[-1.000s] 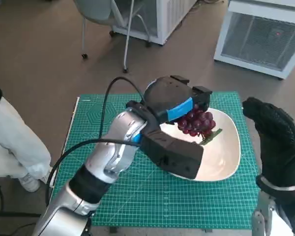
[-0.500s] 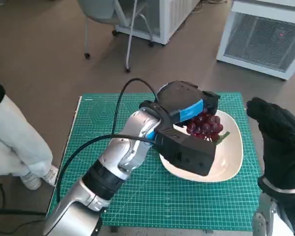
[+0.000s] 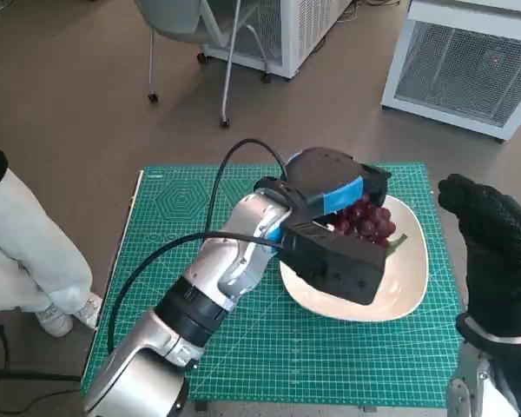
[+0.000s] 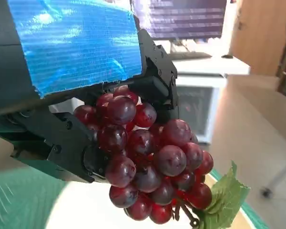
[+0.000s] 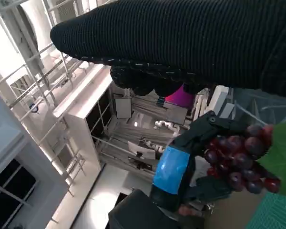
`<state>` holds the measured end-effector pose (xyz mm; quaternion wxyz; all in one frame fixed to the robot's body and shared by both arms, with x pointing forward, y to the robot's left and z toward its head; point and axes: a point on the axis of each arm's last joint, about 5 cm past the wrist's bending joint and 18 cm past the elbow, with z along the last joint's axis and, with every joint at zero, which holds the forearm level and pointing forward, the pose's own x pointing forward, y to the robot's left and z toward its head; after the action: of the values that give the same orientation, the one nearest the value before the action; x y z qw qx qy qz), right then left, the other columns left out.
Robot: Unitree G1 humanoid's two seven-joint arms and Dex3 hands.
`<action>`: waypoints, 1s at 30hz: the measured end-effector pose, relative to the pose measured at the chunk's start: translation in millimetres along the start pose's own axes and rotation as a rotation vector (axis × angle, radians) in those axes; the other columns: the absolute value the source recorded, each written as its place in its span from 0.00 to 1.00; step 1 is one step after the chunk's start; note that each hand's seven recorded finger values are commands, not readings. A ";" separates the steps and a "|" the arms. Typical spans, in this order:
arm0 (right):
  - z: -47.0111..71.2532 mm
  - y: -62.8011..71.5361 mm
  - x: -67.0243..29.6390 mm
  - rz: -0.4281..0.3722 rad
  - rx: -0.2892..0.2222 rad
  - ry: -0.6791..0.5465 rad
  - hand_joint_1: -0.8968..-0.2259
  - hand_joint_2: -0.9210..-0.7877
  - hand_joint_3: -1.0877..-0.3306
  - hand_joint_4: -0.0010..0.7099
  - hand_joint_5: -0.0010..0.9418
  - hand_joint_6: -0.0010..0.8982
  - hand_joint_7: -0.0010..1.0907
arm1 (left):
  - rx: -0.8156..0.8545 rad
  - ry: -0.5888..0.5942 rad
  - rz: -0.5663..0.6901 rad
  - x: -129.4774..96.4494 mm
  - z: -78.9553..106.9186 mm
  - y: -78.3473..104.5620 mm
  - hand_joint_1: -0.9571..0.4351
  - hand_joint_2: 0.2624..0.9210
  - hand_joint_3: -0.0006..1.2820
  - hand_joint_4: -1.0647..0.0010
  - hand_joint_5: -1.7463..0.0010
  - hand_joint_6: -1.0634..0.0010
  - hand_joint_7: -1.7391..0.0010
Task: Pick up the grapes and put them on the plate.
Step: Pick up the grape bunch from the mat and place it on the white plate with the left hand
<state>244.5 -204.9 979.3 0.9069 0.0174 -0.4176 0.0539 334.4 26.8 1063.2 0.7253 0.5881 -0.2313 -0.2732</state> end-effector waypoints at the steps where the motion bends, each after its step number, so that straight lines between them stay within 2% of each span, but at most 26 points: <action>1: 0.0 0.1 0.0 0.000 0.000 0.001 0.57 0.00 0.59 0.60 0.00 0.05 0.57 | -0.019 -0.001 -0.016 0.6 -0.5 -0.2 0.79 0.96 0.20 0.52 0.20 0.58 0.48; 2: 0.0 0.2 -0.1 -0.001 0.000 0.001 0.57 0.00 0.59 0.60 0.00 0.05 0.57 | -0.039 -0.003 -0.035 1.2 -0.9 -0.3 0.84 0.95 0.21 0.51 0.19 0.61 0.60; 4: 0.0 0.3 -0.1 -0.001 0.001 0.001 0.56 0.00 0.59 0.60 0.00 0.05 0.57 | -0.083 -0.003 -0.083 2.6 -2.0 -0.3 0.88 0.95 0.20 0.53 0.22 0.64 0.76; 6: 0.1 0.5 -0.1 -0.001 0.001 0.002 0.56 0.00 0.59 0.60 0.00 0.05 0.57 | -0.119 -0.003 -0.131 4.0 -2.9 -0.5 0.77 0.93 0.15 0.66 0.44 0.69 0.87; 8: 0.1 0.7 0.0 -0.002 0.002 0.003 0.56 0.00 0.59 0.60 0.00 0.05 0.57 | -0.144 -0.001 -0.175 5.0 -3.8 -1.1 0.62 0.90 0.09 0.80 0.71 0.74 0.94; 9: 0.1 0.8 0.0 -0.002 0.003 0.004 0.56 0.00 0.59 0.60 0.00 0.05 0.57 | -0.151 0.001 -0.194 5.4 -4.3 -1.5 0.56 0.90 0.07 0.84 0.80 0.76 0.96; 12: 0.2 0.9 -0.2 -0.004 0.003 0.006 0.55 0.00 0.59 0.60 0.00 0.05 0.57 | -0.157 0.010 -0.227 6.0 -6.0 -3.5 0.46 0.91 0.04 0.92 0.93 0.79 0.98; 18: 0.3 0.9 -0.4 -0.005 0.003 0.007 0.55 0.00 0.59 0.60 0.00 0.05 0.57 | -0.156 0.027 -0.228 6.1 -8.8 -6.8 0.38 0.94 0.02 0.99 0.99 0.83 1.00; 30: 0.1 1.5 -0.3 -0.002 0.005 0.008 0.55 0.00 0.59 0.60 0.00 0.05 0.57 | -0.178 -0.004 -0.195 1.2 -20.0 -6.6 0.30 0.99 0.02 1.00 1.00 0.92 1.00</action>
<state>244.1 -203.5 979.1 0.9085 0.0200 -0.4139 0.0540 347.7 39.5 1052.7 0.7442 0.5404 -0.1492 -0.3630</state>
